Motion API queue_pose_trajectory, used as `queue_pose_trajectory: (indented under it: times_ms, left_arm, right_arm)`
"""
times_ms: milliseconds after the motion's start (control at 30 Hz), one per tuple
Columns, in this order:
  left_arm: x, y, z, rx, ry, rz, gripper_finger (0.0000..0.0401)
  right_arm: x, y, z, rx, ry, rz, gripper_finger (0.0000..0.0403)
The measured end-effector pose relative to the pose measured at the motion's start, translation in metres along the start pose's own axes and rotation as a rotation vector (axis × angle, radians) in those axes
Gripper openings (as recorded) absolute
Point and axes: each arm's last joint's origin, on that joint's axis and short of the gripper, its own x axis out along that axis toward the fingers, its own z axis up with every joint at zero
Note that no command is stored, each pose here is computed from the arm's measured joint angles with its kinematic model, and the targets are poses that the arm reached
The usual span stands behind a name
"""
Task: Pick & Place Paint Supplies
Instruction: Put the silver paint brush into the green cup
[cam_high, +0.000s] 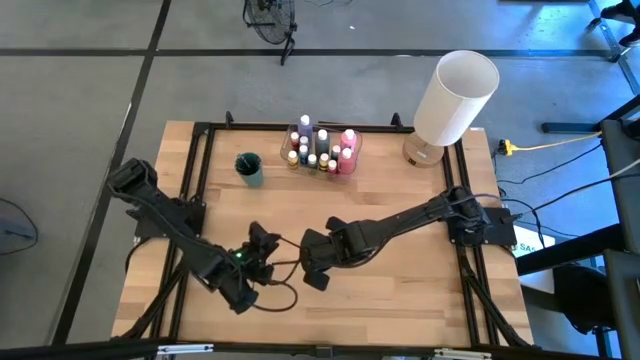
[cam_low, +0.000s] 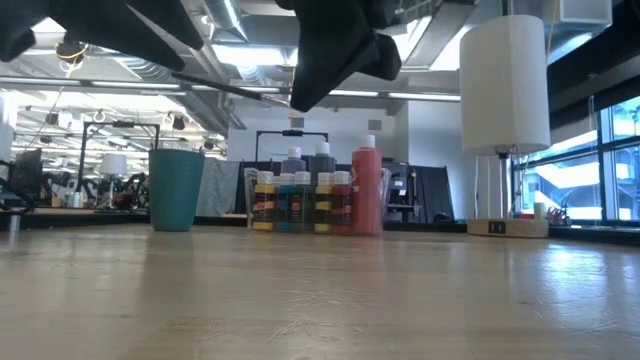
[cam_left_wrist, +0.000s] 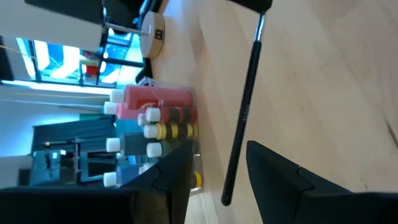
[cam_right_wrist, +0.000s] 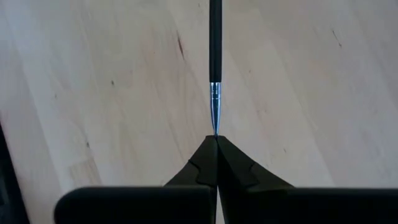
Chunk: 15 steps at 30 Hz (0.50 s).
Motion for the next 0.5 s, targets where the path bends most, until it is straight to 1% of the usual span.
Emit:
queue_pose_trajectory:
  times_ms: [233,500]
  left_arm:
    - [0.007,0.0019,-0.0008,-0.015,0.022,-0.084,0.0143]
    - [0.0075,0.0025,-0.0009,-0.005,0.024,-0.08,0.0143]
  right_arm:
    - [0.0,-0.0002,0.0001,-0.008,-0.006,-0.009,0.0]
    - [0.0,0.0003,0.0006,-0.026,-0.012,-0.005,0.0]
